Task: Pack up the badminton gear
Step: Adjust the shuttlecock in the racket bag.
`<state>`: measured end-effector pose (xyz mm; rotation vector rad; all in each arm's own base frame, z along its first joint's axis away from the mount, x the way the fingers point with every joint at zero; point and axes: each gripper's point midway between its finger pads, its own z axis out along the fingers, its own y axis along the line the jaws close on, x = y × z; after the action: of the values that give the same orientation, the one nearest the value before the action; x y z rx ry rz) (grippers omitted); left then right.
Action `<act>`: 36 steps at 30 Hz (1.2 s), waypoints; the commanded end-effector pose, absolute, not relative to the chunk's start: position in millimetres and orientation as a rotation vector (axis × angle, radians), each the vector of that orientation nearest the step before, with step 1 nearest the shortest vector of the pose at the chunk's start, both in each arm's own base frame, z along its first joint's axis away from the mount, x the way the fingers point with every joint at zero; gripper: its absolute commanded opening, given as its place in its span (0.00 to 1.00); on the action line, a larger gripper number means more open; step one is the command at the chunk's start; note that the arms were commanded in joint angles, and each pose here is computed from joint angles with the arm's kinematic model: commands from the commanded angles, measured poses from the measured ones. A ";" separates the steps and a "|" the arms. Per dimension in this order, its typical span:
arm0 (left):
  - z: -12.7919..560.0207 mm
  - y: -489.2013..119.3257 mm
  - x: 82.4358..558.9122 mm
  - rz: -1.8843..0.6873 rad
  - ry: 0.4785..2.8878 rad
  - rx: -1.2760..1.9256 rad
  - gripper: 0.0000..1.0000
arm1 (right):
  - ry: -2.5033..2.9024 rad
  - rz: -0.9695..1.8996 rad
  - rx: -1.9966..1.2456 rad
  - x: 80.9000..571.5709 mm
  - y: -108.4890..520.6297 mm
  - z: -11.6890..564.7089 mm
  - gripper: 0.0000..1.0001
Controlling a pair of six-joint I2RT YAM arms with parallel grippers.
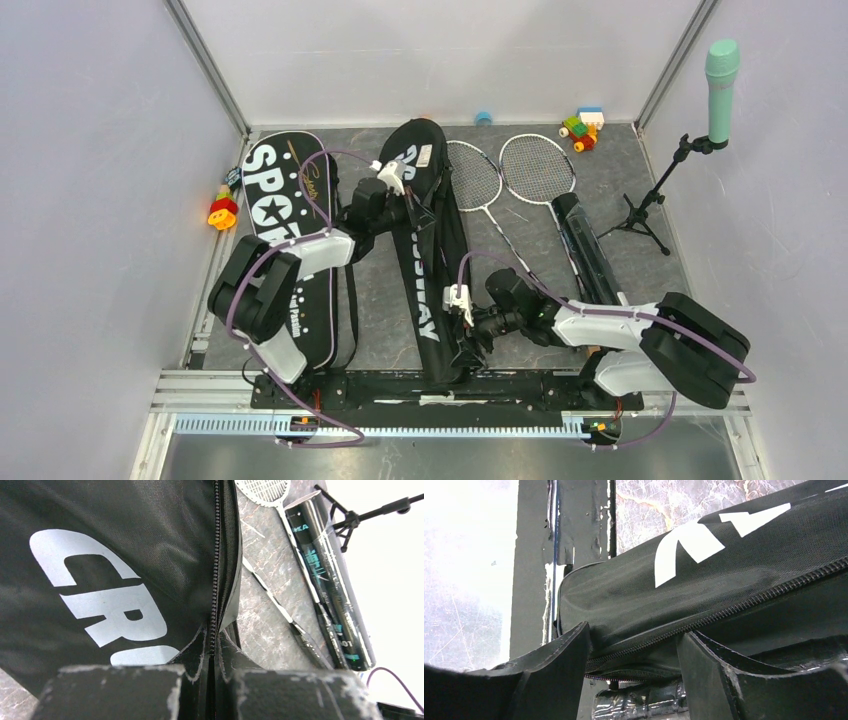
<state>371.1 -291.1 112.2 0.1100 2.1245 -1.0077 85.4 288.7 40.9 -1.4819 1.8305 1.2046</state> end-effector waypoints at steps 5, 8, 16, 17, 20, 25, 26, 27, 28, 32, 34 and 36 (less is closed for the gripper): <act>182.1 -284.0 362.6 -1.092 1.930 0.072 0.02 | 1.912 1.160 -1.437 86.4 287.8 35.9 0.46; 165.4 -266.7 369.0 -0.944 1.998 0.028 0.10 | 1.926 1.134 -1.358 94.9 292.7 48.7 0.00; 119.4 -246.8 334.5 -0.648 2.226 0.044 1.00 | 1.902 0.861 -1.297 125.9 303.7 80.8 0.00; 118.5 -247.4 327.4 -0.603 2.234 0.057 1.00 | 1.892 0.847 -1.311 125.1 306.5 83.5 0.00; 117.0 -250.6 307.3 -0.486 2.278 0.113 1.00 | 1.926 0.740 -1.306 132.9 304.9 84.1 0.00; 106.6 -267.0 283.2 -0.448 2.348 0.216 1.00 | 1.880 0.727 -1.323 132.3 315.2 95.7 0.00; 102.4 -267.7 280.0 -0.435 2.368 0.232 1.00 | 1.879 0.723 -1.321 132.9 315.5 95.6 0.00; 97.7 -267.1 277.4 -0.414 2.389 0.246 1.00 | 1.880 0.712 -1.318 133.8 315.0 95.2 0.00; 94.9 -267.6 275.2 -0.397 2.399 0.259 1.00 | 1.881 0.704 -1.313 135.0 314.7 95.2 0.00; 78.8 -272.1 267.1 -0.333 2.446 0.327 1.00 | 1.845 0.726 -1.301 134.3 318.0 100.5 0.00; 73.2 -272.6 266.1 -0.284 2.462 0.354 0.96 | 1.841 0.741 -1.307 131.5 317.4 100.4 0.00; 70.7 -279.6 266.0 -0.288 2.467 0.379 0.93 | 1.815 0.763 -1.303 131.0 321.8 104.6 0.00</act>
<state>263.4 -276.5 71.4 0.2901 2.4692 -0.3737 121.3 302.7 74.3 -1.3462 1.9515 0.7254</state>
